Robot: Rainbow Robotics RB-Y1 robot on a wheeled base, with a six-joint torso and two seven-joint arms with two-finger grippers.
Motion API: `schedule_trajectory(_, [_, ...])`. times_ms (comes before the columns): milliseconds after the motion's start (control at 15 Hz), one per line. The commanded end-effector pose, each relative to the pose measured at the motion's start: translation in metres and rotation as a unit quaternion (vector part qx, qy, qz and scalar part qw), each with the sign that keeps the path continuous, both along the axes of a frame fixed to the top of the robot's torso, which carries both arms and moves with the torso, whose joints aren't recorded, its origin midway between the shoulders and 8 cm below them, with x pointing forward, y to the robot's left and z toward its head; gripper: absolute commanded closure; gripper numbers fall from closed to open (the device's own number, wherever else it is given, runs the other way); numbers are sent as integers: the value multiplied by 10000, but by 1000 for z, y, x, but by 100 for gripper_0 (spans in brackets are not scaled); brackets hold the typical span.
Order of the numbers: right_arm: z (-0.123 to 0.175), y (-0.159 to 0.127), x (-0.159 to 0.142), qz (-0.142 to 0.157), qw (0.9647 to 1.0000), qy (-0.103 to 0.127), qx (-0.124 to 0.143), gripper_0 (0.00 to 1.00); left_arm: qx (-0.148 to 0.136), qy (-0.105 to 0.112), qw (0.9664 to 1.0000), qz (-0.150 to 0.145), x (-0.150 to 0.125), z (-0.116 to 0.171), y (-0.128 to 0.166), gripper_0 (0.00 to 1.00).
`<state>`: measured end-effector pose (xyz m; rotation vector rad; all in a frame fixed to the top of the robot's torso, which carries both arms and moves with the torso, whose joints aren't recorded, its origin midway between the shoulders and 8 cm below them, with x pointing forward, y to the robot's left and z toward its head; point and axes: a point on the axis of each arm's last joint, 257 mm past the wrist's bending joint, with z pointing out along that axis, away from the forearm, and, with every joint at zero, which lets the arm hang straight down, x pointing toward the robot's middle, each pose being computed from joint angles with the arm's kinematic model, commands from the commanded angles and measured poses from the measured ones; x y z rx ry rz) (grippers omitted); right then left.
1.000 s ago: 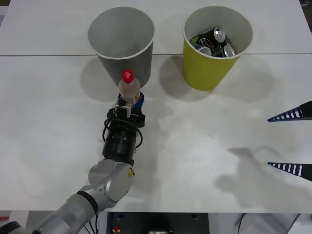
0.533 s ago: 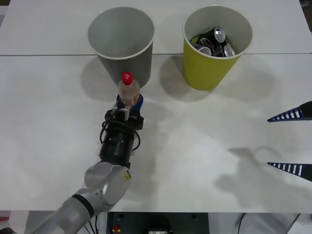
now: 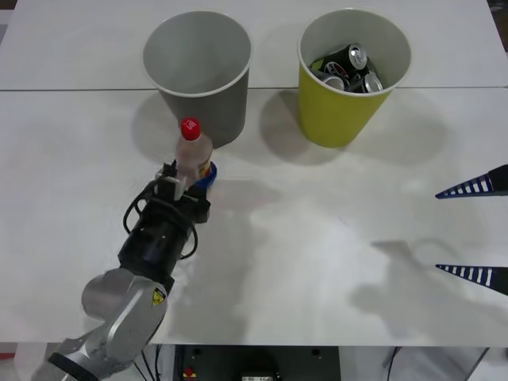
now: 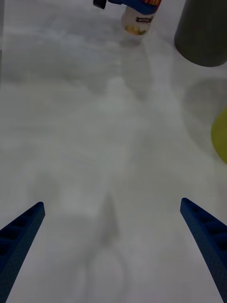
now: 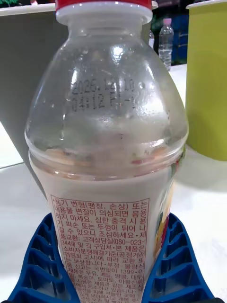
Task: Put the can into the green bin and the plastic bottle into the gray bin
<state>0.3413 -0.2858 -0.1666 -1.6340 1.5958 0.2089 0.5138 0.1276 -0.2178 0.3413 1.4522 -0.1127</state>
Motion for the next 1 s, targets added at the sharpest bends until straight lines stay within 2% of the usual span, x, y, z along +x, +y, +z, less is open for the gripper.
schedule_trajectory(67, [0,0,0,0,10000,0,0,0,374,200,9989,-180,-12,2,9,100])
schedule_trajectory(200, [0,0,0,0,10000,0,0,0,599,488,9965,-321,-19,9,19,100])
schedule_trajectory(333, [0,0,0,0,10000,0,0,0,874,806,9916,-515,-30,17,25,100])
schedule_trajectory(467, [0,0,0,0,10000,0,0,0,1312,1213,9816,-671,-39,21,40,100])
schedule_trajectory(533, [0,0,0,0,10000,0,0,0,1560,1398,9751,-734,-44,23,48,100])
schedule_trajectory(733, [0,0,0,0,10000,0,0,0,1893,1888,9599,-840,-58,32,68,100])
schedule_trajectory(800, [0,0,0,0,10000,0,0,0,1987,1986,9560,-844,-62,36,75,100])
schedule_trajectory(1000, [0,0,0,0,10000,0,0,0,2121,2181,9489,-839,-70,42,91,100])
